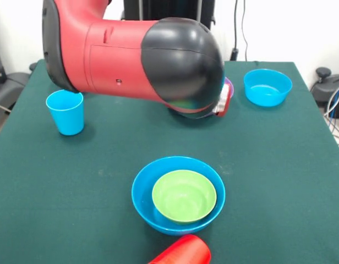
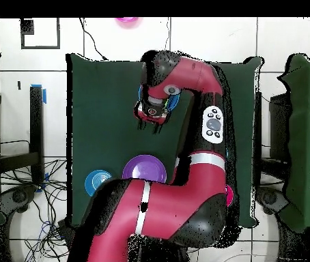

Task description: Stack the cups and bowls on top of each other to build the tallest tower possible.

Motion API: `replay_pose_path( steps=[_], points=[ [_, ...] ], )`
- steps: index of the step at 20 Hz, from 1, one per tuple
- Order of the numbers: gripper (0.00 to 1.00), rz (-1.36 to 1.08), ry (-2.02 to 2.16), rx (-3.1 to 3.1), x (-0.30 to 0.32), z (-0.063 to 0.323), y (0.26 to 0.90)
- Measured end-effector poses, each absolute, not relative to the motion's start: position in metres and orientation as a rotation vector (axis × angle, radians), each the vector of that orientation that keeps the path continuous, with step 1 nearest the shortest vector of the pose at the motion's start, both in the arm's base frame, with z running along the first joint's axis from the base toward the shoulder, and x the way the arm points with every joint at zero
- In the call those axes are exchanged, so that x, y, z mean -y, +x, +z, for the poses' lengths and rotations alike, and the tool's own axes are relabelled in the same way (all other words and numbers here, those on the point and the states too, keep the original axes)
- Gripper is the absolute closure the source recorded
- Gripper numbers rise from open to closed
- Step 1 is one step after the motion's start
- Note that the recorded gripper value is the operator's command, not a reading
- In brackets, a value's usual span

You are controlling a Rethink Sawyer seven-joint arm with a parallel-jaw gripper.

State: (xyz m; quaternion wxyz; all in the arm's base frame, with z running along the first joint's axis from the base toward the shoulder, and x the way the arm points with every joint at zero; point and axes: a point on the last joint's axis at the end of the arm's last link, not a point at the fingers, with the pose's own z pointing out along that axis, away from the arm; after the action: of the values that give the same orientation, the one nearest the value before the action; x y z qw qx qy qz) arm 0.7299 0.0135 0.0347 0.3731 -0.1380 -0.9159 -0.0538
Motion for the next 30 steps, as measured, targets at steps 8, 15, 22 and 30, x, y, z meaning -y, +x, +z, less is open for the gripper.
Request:
replay_pose_path(
  steps=[8, 15, 22, 30],
  points=[
    [0.0, 0.006, -0.38, 2.31, -0.029, 0.038, 0.696],
    [0.0, 0.317, -0.598, 2.269, -0.029, 0.049, 0.679],
    [0.0, 0.549, -0.867, 2.219, -0.025, 0.062, 0.675],
    [0.0, 0.596, -0.96, 2.287, -0.013, 0.061, 0.682]
  ],
)
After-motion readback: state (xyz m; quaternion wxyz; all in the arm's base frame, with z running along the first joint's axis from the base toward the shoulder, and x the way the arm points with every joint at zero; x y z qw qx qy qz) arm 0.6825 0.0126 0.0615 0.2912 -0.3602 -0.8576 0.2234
